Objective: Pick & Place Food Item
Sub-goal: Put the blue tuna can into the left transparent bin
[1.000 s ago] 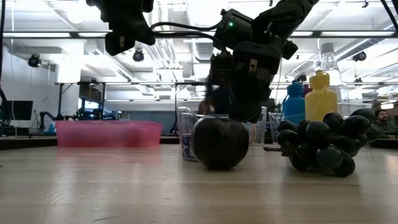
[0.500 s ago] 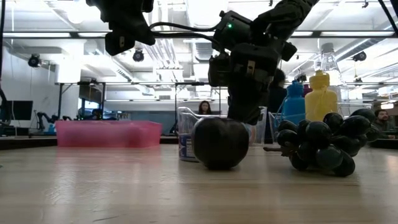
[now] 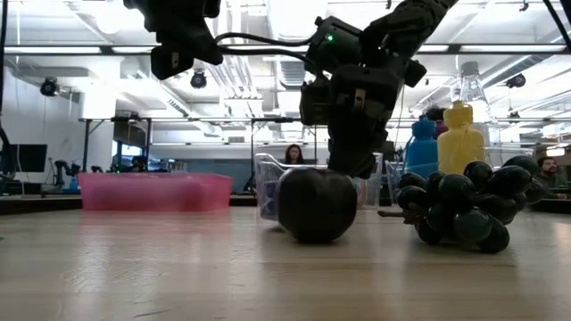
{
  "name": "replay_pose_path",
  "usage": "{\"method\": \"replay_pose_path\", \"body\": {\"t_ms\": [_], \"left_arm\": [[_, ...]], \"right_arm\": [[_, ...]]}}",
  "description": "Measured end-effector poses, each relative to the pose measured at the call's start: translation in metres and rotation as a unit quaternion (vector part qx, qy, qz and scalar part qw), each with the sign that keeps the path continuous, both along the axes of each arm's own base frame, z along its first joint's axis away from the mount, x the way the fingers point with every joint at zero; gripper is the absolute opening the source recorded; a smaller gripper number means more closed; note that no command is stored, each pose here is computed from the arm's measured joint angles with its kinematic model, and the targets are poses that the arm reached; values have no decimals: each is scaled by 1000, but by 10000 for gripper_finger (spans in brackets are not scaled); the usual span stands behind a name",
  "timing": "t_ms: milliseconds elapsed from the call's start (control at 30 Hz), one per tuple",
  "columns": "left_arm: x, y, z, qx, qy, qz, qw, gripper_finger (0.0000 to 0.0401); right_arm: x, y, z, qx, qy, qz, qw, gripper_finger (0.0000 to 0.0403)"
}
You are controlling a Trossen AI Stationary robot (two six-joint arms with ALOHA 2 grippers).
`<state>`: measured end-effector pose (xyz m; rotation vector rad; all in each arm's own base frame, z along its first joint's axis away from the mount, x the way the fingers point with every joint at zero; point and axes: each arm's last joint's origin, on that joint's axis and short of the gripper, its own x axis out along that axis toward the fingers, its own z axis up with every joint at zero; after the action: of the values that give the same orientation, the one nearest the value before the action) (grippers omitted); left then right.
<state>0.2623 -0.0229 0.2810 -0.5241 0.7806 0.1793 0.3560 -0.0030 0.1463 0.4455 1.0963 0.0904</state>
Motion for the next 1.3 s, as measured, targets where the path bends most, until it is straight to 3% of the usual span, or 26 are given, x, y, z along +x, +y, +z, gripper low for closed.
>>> {"method": "replay_pose_path", "body": {"t_ms": [1300], "left_arm": [[0,0,0,-1,0,1,1000,3]], "right_arm": [[-5,-7,5,-20,18,-21,999,8]]}}
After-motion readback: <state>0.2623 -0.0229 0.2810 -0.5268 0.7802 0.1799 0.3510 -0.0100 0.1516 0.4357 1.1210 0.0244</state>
